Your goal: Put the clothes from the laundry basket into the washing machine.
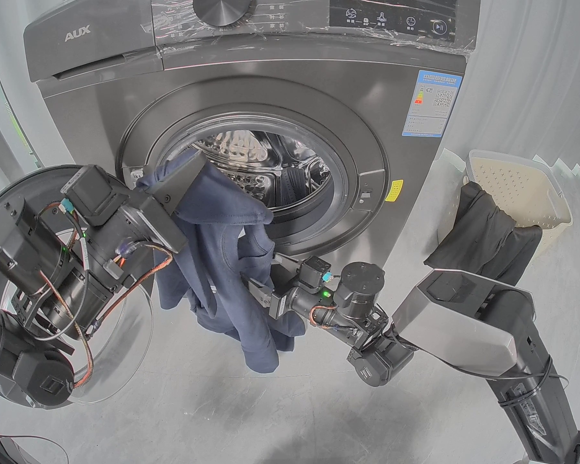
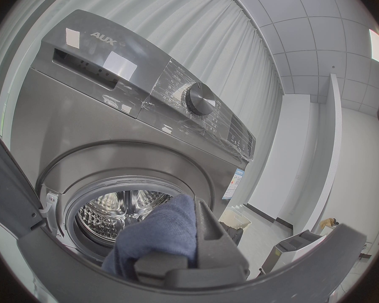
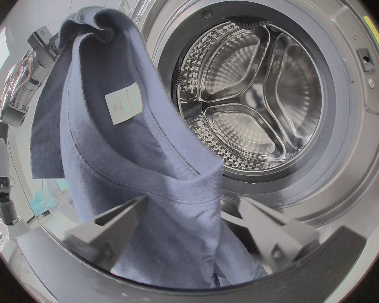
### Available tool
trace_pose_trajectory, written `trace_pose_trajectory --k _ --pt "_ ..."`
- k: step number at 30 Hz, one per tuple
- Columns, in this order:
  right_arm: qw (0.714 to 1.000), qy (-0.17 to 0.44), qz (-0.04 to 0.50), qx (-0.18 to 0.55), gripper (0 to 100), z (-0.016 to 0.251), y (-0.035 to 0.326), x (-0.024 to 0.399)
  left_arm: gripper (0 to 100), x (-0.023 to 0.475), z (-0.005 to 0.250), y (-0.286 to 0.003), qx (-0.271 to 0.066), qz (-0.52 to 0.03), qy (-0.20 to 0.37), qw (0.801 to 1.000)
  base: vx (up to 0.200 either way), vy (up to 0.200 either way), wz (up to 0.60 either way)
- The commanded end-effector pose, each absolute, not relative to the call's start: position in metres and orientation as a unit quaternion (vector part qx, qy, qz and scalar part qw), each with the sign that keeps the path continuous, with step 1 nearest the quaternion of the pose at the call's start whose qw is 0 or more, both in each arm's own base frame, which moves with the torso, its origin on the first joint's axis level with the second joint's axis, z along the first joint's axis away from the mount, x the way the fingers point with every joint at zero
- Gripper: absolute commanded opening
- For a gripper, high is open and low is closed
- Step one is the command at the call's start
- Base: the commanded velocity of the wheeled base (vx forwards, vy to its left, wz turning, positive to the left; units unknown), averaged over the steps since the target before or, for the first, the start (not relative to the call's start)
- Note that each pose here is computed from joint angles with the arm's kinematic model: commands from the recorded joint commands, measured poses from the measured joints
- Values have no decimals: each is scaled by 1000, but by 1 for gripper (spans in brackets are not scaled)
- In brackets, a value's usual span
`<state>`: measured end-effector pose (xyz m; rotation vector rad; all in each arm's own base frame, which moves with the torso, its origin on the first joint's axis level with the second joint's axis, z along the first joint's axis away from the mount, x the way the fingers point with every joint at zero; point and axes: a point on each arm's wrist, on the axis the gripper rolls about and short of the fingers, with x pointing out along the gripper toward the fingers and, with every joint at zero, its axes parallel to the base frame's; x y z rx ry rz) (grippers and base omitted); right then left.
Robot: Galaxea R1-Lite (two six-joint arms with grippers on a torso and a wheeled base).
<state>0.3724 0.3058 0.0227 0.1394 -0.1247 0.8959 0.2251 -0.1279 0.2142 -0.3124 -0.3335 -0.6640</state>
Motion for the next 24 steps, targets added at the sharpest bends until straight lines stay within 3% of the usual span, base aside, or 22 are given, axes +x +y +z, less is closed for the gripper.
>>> trace_pose_trajectory --k 1,8,11,24 --pt "896 -60 435 67 0 18 309 372 0 226 213 -128 -152 -323 -159 921 0 0 0" --pt "893 -74 438 69 0 29 311 369 0 227 212 -128 -152 -321 -159 921 0 0 0" --pt "893 -80 437 70 0 51 304 361 0 228 212 -128 -156 -320 -157 921 0 0 0" --pt "918 -32 392 58 0 112 213 302 0 229 212 -125 -156 -315 -158 923 0 0 0"
